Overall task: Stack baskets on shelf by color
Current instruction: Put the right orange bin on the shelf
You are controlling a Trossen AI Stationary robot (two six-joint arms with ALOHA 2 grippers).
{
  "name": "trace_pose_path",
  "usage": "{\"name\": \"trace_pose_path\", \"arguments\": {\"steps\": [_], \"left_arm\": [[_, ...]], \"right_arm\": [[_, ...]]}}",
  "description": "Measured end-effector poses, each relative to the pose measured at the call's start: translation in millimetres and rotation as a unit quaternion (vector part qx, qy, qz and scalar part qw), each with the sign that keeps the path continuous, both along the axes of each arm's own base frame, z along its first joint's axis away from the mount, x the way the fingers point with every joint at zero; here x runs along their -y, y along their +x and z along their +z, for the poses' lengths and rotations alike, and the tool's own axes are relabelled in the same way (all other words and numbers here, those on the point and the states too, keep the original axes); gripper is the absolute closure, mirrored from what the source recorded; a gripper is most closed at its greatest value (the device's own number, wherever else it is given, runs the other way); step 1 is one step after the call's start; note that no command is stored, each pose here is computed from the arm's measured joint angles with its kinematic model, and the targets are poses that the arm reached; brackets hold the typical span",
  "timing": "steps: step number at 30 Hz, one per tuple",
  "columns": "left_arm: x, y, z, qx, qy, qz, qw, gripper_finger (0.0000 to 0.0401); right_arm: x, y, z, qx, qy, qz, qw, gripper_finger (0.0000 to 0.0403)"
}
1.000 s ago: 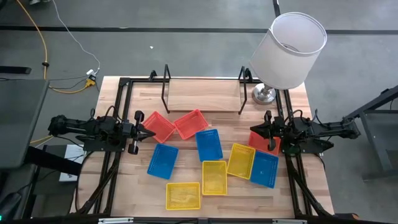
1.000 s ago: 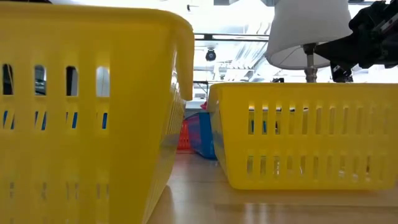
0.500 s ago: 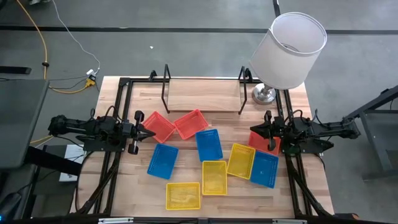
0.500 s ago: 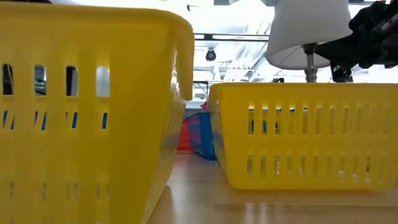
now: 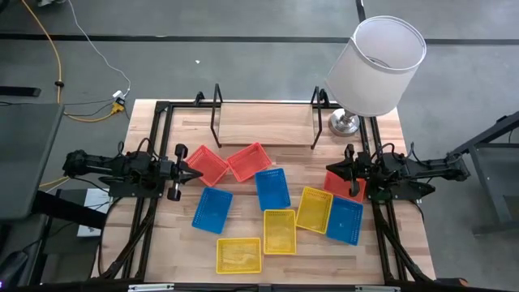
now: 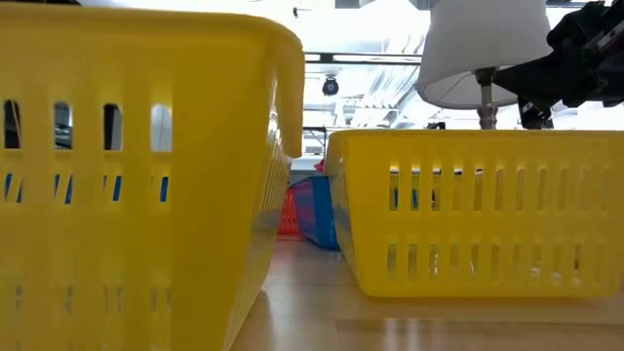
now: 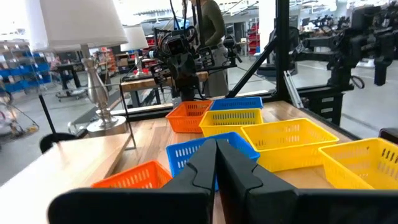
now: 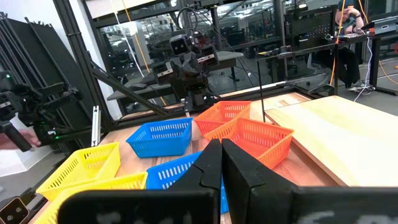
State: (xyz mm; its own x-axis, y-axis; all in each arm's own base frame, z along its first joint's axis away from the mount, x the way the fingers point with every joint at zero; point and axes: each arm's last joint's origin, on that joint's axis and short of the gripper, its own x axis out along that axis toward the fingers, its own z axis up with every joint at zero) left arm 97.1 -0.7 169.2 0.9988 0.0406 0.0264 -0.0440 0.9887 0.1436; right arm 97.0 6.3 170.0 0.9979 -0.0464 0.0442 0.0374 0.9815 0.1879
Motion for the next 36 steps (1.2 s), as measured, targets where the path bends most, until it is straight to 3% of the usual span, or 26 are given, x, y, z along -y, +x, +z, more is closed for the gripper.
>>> {"name": "trace_pose_path", "arguments": {"steps": [36], "left_arm": [[-0.4,0.0,0.1,0.002,-0.019,0.007,1.0,0.0398]], "right_arm": [[-0.2,-0.2,0.3,-0.003,-0.002,0.004,1.0,0.0402]]}}
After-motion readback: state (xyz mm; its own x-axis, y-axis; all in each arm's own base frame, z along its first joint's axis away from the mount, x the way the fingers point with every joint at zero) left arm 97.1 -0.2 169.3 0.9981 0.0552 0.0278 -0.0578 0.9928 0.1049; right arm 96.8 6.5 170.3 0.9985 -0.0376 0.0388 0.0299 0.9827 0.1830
